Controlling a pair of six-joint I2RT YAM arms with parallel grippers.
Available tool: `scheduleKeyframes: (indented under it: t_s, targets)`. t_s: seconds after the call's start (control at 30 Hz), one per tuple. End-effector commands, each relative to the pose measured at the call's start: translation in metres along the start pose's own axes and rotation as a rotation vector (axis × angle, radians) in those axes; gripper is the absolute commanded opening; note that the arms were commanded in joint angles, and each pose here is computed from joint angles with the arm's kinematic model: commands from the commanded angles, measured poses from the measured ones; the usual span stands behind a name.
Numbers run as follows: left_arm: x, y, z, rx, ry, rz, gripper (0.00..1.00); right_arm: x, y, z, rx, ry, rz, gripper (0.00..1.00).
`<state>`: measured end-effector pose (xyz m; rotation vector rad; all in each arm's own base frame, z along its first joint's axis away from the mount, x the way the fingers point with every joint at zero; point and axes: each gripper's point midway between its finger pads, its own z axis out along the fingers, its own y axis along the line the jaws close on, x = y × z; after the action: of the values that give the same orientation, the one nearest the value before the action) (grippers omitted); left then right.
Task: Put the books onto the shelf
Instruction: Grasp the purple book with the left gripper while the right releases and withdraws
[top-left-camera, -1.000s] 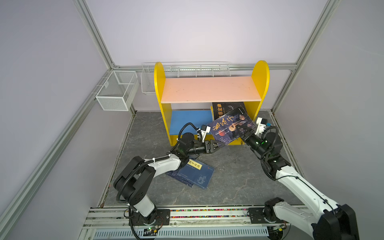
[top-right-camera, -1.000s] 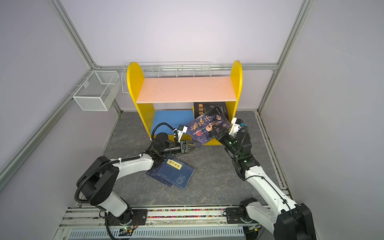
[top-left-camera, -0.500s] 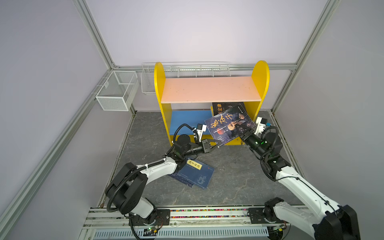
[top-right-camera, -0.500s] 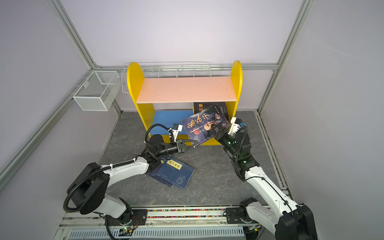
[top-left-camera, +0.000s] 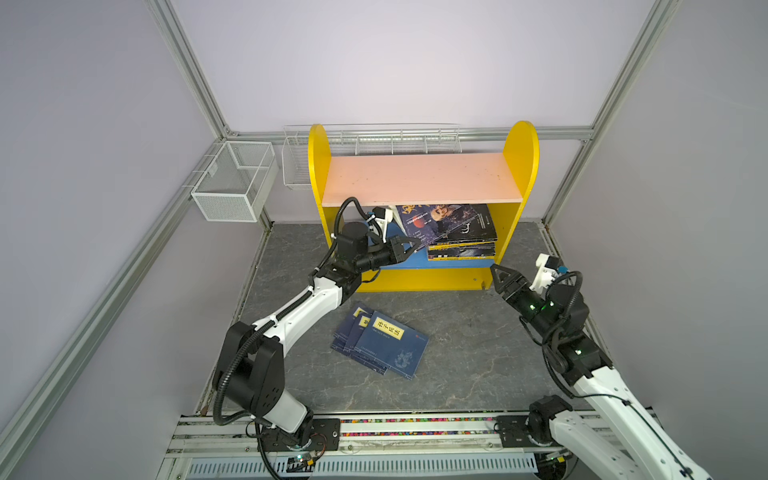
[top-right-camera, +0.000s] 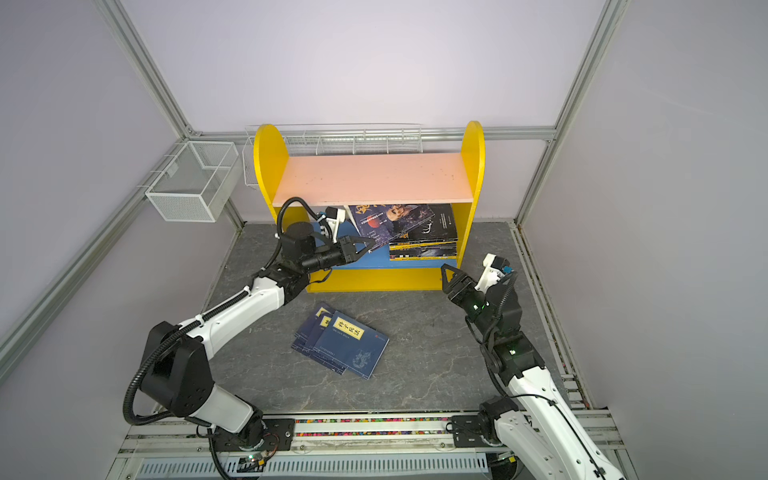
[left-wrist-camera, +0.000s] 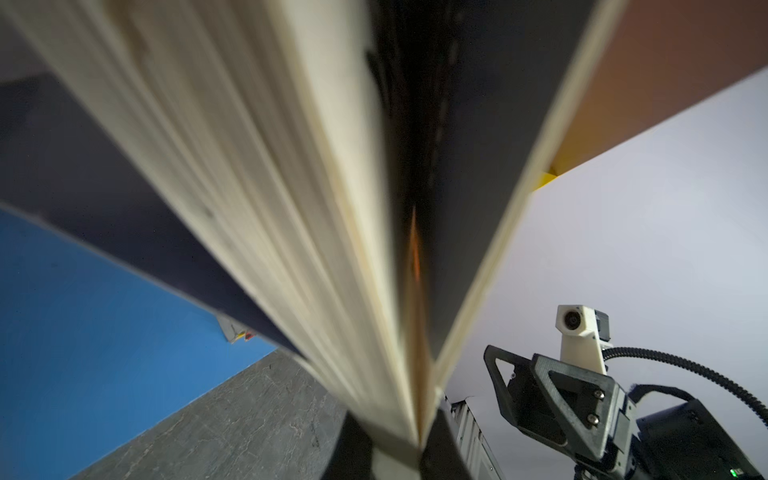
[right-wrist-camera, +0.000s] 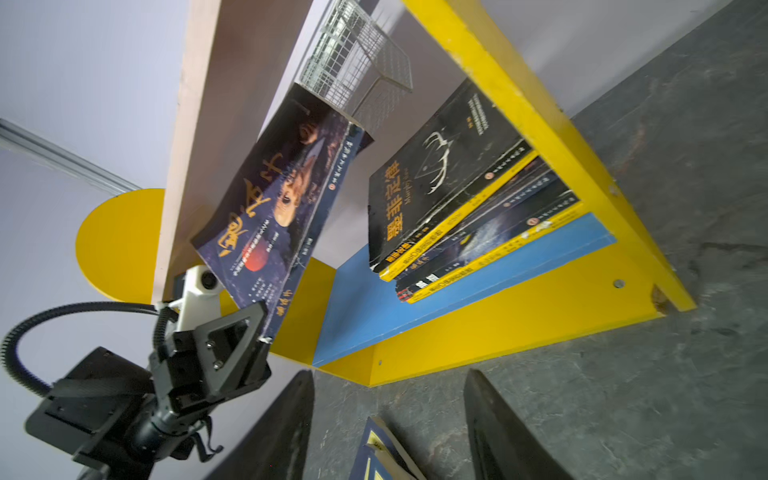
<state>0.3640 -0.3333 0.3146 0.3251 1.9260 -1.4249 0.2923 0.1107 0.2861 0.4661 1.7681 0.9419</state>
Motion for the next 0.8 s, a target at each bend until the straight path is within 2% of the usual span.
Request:
scheduleKeyframes:
  t_s: [0.0,0.17,0.77]
  targets:
    - [0.000,-0.008,0.007,0.036,0.093,0.116,0.00,0.014,-0.034,-0.009,0.132,0.032,-0.037,0.61]
    - [-0.005,0.001,0.022,0.030,0.162,0.107,0.00,0.017,-0.039,-0.016,0.147,0.039,-0.046,0.61]
    - [-0.023,0.037,0.068,0.012,0.137,0.060,0.00,0.025,-0.049,-0.021,0.172,0.059,-0.042,0.61]
